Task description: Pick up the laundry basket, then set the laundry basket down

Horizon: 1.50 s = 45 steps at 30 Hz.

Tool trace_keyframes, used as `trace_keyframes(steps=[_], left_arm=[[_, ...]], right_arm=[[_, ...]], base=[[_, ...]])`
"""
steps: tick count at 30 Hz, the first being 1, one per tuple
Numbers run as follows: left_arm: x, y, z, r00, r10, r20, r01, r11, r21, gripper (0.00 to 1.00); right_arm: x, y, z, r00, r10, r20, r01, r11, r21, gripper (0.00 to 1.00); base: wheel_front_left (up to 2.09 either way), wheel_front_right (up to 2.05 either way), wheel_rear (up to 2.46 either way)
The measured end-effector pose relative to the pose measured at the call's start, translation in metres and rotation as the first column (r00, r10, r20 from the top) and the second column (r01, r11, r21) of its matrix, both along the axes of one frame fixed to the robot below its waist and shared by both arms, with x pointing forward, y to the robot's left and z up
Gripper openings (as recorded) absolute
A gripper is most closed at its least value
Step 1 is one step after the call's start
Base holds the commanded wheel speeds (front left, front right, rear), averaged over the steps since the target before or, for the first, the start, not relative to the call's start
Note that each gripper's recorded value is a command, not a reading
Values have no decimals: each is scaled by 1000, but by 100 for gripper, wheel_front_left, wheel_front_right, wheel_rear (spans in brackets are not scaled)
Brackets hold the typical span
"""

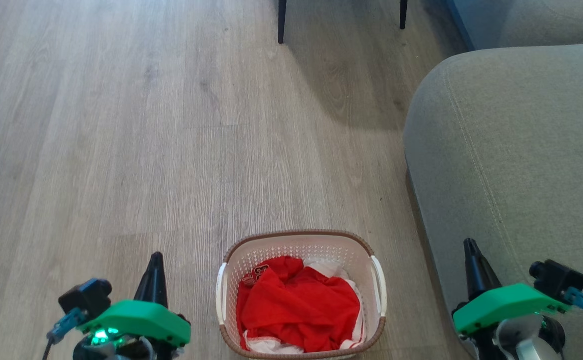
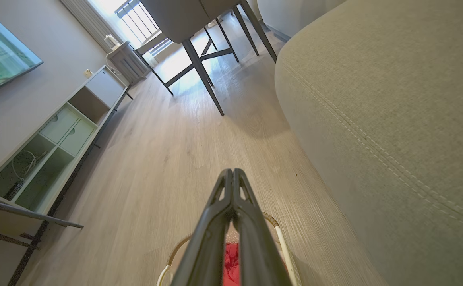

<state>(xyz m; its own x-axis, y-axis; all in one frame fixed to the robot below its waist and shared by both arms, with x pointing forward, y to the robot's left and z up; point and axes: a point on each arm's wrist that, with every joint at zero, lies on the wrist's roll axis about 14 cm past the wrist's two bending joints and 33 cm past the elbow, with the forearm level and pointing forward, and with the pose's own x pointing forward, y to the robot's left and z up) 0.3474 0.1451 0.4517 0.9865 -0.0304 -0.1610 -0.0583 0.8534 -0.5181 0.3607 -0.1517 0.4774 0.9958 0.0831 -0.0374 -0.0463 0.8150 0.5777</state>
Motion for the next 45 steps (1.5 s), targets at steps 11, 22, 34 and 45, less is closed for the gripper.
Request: trace_keyframes(steps=[11, 22, 34, 45], left_arm=[[4, 7, 0, 999, 30, -23, -32, 993, -117, 0], [6, 12, -1, 998, 52, -44, -60, 971, -233, 0], [7, 15, -3, 996, 63, -68, -83, 931, -356, 0], [12, 18, 1, 995, 71, -70, -96, 880, -465, 0]], right_arm=[[1, -8, -3, 999, -31, -32, 35, 993, 109, 0], [3, -14, -4, 997, -50, -57, 62, 974, 218, 0], [6, -22, -4, 994, -74, -79, 96, 938, 333, 0], [5, -28, -7, 990, -85, -108, 124, 893, 433, 0]], base=[[0, 0, 0], [0, 0, 0], [0, 0, 0], [0, 0, 0]])
